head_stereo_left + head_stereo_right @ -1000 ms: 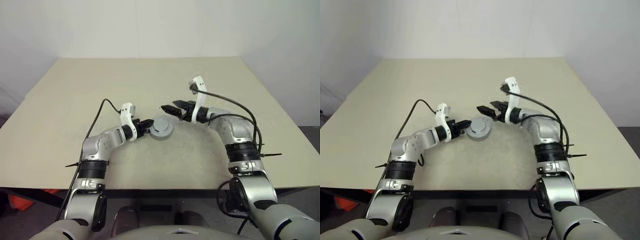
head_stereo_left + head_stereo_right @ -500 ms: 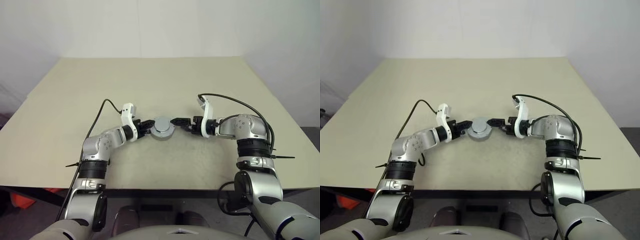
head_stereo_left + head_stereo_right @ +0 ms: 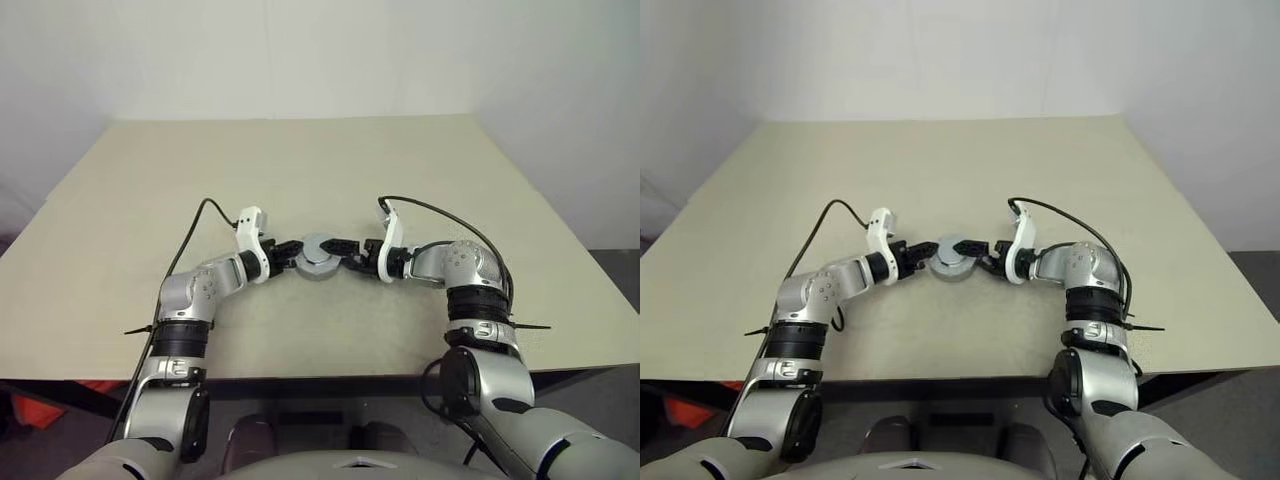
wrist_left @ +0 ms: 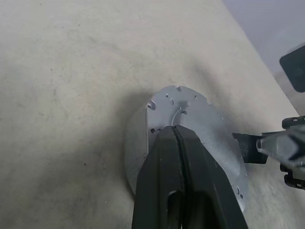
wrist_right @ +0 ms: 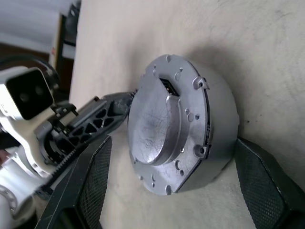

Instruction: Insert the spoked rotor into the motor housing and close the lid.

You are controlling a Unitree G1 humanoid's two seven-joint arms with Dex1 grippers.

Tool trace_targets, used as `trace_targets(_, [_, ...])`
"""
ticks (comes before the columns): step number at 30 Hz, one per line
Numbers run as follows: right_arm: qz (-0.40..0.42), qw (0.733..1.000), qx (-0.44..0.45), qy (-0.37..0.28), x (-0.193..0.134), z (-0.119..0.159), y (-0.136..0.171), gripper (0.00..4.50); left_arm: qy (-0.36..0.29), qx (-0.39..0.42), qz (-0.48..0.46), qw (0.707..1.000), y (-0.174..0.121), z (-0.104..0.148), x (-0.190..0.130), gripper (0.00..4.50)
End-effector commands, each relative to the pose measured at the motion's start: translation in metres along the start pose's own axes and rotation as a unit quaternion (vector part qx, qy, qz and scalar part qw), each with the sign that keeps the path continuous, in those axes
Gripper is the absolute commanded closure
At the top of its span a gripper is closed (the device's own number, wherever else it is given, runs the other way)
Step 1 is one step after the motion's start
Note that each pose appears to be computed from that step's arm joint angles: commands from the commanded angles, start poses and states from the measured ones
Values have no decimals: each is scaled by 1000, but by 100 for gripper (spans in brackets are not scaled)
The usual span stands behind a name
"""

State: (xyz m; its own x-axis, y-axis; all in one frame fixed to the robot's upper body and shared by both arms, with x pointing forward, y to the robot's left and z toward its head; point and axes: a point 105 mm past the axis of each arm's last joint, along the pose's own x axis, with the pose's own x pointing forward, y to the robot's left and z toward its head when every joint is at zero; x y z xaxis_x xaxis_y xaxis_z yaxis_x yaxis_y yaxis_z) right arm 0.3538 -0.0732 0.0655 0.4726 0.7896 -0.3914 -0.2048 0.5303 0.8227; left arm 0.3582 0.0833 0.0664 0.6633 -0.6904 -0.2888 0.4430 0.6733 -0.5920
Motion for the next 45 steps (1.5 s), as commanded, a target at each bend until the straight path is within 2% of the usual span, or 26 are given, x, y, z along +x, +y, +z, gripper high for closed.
trace_targets(1, [58, 997, 36, 29, 20, -13, 24, 3, 22, -1, -4, 1000, -3, -9, 4, 450])
trace_targets(11, [120, 990, 60, 44, 39, -15, 56, 3, 20, 10, 6, 1000, 0, -6, 5, 450])
trace_targets(19, [92, 994, 53, 37, 56, -17, 51, 3, 16, 12, 11, 1000, 2, -6, 4, 450])
trace_targets(22, [89, 994, 57, 36, 58, -17, 50, 62, 15, 12, 13, 1000, 3, -5, 3, 450])
trace_targets(26, [74, 995, 56, 34, 60, -15, 45, 205, 13, 13, 16, 1000, 5, -4, 3, 450])
trace_targets(28, [64, 996, 54, 33, 60, -14, 41, 237, 12, 13, 16, 1000, 6, -4, 3, 450])
trace_targets(32, [61, 996, 58, 22, 58, -10, 38, 238, 0, 15, 17, 1000, 6, 0, 4, 450])
trace_targets(37, [86, 994, 72, -3, 53, 4, 46, 238, -46, -1, 19, 999, 9, 14, -1, 450])
trace_targets(42, [136, 983, 105, -63, 41, 39, 65, 238, -124, -61, 18, 990, 18, 38, -21, 450])
trace_targets(45, [154, 978, 116, -77, 36, 50, 73, 238, -152, -87, 11, 984, 20, 45, -31, 450])
